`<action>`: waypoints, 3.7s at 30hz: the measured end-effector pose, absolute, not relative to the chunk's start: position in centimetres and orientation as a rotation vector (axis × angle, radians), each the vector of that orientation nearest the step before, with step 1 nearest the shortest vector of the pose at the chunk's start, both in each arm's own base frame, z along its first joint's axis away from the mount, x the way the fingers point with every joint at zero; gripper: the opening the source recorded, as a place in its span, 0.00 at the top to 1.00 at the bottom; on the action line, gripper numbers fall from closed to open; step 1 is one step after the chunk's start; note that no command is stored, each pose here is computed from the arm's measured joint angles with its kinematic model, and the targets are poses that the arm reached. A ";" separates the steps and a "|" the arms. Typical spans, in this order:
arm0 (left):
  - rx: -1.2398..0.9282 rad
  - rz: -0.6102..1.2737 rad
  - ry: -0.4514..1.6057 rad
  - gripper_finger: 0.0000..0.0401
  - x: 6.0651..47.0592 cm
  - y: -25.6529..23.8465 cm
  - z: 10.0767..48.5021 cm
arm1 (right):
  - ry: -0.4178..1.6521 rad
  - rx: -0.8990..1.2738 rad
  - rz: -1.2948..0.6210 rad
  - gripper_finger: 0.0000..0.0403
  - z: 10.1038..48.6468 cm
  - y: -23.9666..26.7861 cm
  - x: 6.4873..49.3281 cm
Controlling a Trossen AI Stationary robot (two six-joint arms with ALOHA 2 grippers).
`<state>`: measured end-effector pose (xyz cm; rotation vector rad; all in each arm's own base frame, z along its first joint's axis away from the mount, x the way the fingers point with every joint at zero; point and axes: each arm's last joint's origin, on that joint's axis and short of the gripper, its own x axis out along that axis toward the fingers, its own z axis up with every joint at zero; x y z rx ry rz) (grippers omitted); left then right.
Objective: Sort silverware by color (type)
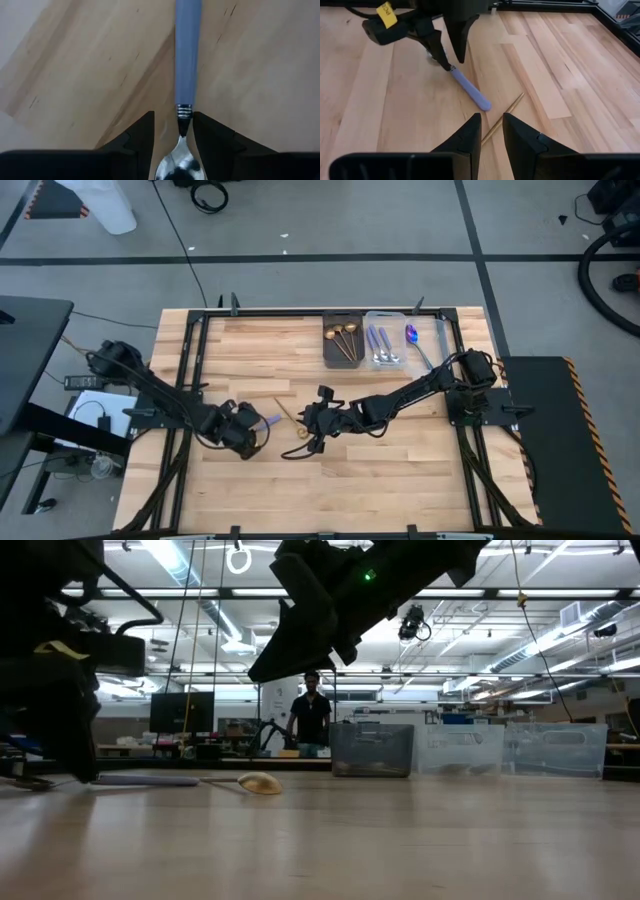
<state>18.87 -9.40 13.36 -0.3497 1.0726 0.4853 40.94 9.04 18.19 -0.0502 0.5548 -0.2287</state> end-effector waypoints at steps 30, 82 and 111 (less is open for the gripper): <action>-0.284 0.419 1.168 0.96 18.7 -9.8 12.6 | 0.553 -0.053 -0.228 0.78 18.2 9.0 41.0; 0.473 0.280 0.952 0.96 20.3 -8.2 18.4 | 0.499 0.217 -0.188 0.52 23.7 6.8 40.7; 0.919 0.139 0.870 0.96 21.2 -9.1 19.2 | 0.650 0.254 -0.127 0.42 28.4 4.5 41.5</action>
